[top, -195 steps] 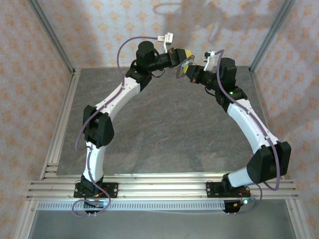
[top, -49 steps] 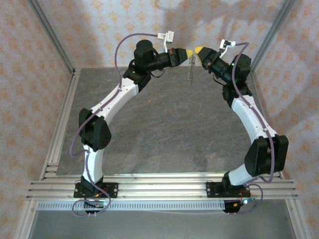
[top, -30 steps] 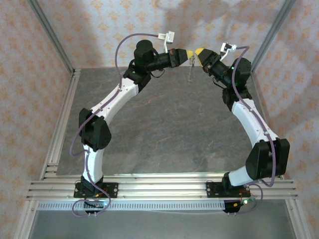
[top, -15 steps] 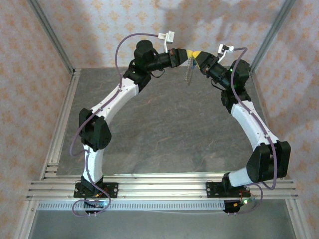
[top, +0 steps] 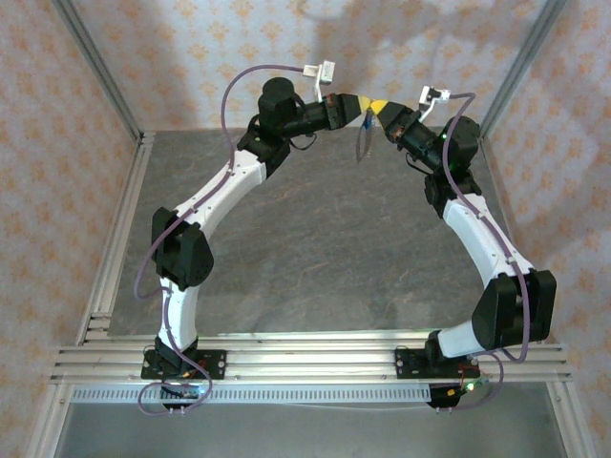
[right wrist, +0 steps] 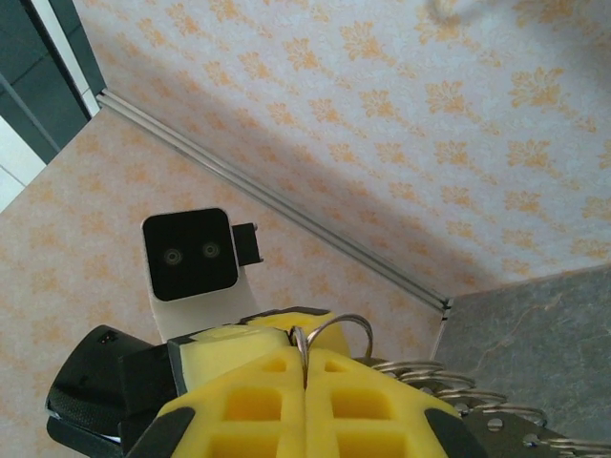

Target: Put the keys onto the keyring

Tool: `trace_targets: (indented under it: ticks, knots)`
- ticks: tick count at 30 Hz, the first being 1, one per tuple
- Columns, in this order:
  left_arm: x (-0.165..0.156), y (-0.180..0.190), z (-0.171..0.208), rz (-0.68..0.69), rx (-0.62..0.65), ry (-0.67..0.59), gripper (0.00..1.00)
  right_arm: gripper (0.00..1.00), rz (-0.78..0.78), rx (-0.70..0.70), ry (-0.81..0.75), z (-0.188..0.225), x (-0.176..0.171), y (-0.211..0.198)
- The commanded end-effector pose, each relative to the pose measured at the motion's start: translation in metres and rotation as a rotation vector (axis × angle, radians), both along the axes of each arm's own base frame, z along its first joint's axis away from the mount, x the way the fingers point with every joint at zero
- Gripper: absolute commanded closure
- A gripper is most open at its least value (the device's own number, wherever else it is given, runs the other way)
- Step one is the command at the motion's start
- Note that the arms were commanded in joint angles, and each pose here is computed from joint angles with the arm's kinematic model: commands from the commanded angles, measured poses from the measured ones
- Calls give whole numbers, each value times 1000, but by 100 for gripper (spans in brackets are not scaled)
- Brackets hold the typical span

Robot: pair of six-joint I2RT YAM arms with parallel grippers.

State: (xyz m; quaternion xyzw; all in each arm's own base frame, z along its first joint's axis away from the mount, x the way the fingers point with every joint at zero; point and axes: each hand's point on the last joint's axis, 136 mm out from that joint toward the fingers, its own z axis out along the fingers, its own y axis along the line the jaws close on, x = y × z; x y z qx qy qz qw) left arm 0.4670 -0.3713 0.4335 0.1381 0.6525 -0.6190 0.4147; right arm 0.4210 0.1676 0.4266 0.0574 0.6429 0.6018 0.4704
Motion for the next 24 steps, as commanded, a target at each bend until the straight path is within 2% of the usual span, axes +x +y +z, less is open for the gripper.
trace_targets:
  ticks: [1,3,6,13,17,20,24]
  knots:
    - [-20,16,51,27,-54,-110,70,100,3,-7,-51,9,-4,-10]
    - [-18,24,52,45,-38,-118,59,100,16,-23,-59,9,-3,-13]
    - [-15,36,54,59,-21,-127,49,100,52,-72,-64,6,-3,-14]
    - [-11,45,45,-13,97,-147,40,100,226,-218,-97,-2,-12,2]
    - [-11,40,33,-85,169,-155,40,100,301,-274,-136,-1,-21,8]
    - [-13,36,22,-138,219,-149,43,100,335,-311,-147,-2,-27,10]
    - [-15,32,13,-192,245,-140,56,100,355,-326,-145,-6,-30,12]
